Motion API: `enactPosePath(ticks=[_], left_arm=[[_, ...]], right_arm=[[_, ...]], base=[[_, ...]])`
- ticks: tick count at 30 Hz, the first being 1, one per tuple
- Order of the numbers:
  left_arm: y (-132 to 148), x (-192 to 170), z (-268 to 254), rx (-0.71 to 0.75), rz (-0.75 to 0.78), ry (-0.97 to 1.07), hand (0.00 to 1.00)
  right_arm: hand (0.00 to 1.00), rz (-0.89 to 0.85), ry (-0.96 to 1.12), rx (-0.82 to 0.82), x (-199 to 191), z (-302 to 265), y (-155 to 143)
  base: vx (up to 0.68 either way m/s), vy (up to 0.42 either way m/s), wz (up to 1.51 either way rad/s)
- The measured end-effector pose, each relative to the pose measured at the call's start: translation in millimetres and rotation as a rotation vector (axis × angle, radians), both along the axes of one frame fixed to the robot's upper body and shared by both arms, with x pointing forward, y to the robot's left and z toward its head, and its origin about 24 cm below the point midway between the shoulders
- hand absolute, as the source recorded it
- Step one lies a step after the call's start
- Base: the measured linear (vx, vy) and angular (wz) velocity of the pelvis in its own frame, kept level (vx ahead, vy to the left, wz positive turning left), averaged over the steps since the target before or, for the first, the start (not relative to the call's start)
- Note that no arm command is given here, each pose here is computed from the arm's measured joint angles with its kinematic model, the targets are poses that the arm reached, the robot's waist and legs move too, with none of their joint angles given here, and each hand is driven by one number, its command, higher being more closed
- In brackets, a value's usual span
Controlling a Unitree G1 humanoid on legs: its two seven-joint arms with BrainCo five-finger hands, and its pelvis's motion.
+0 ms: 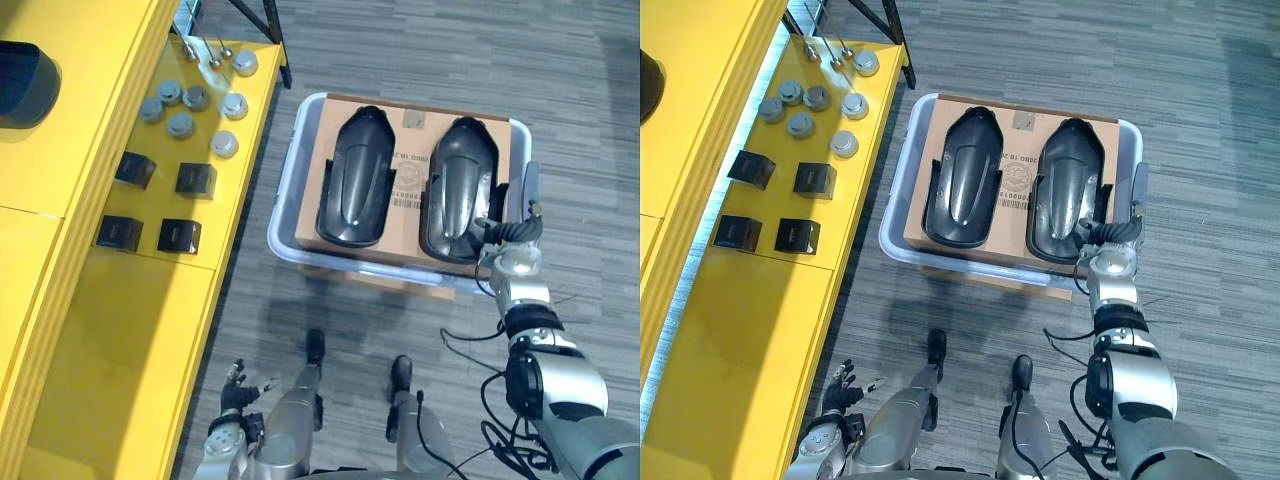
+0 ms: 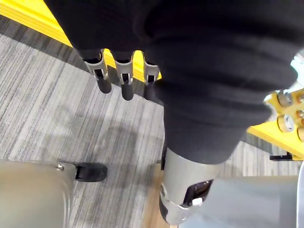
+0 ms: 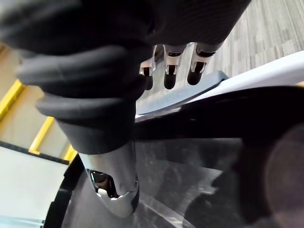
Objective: Walk over and take plastic housings, then place them on the shelf
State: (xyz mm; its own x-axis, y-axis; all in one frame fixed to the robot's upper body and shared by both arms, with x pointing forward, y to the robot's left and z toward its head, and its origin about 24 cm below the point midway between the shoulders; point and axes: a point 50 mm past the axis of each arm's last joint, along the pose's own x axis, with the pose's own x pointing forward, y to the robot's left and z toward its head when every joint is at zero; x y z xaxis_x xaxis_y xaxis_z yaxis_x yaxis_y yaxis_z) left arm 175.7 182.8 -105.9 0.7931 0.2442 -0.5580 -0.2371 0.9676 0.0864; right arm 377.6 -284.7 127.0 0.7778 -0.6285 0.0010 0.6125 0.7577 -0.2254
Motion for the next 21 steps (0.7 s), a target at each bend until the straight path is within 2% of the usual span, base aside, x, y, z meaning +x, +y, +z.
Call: enactPosePath(ticks=[4,10,21], left_arm=[[-3,3,1,-0.008,-0.01,-0.007,0.0],[-6,3,1,-0.01,-0.019,-0.007,0.0],[-6,6,2,-0.012,-0.022,-0.014,0.0]], right_arm=[[1.0,0.025,0.035,-0.041,3,0,3],[1.0,0.042,0.047,-0.018,3,-5,5],[1.0,0.055,0.047,0.027,-19,-39,3]], base=[[0.0,0.0,0.0],[0.0,0.0,0.0],[0.0,-0.007,0.05]])
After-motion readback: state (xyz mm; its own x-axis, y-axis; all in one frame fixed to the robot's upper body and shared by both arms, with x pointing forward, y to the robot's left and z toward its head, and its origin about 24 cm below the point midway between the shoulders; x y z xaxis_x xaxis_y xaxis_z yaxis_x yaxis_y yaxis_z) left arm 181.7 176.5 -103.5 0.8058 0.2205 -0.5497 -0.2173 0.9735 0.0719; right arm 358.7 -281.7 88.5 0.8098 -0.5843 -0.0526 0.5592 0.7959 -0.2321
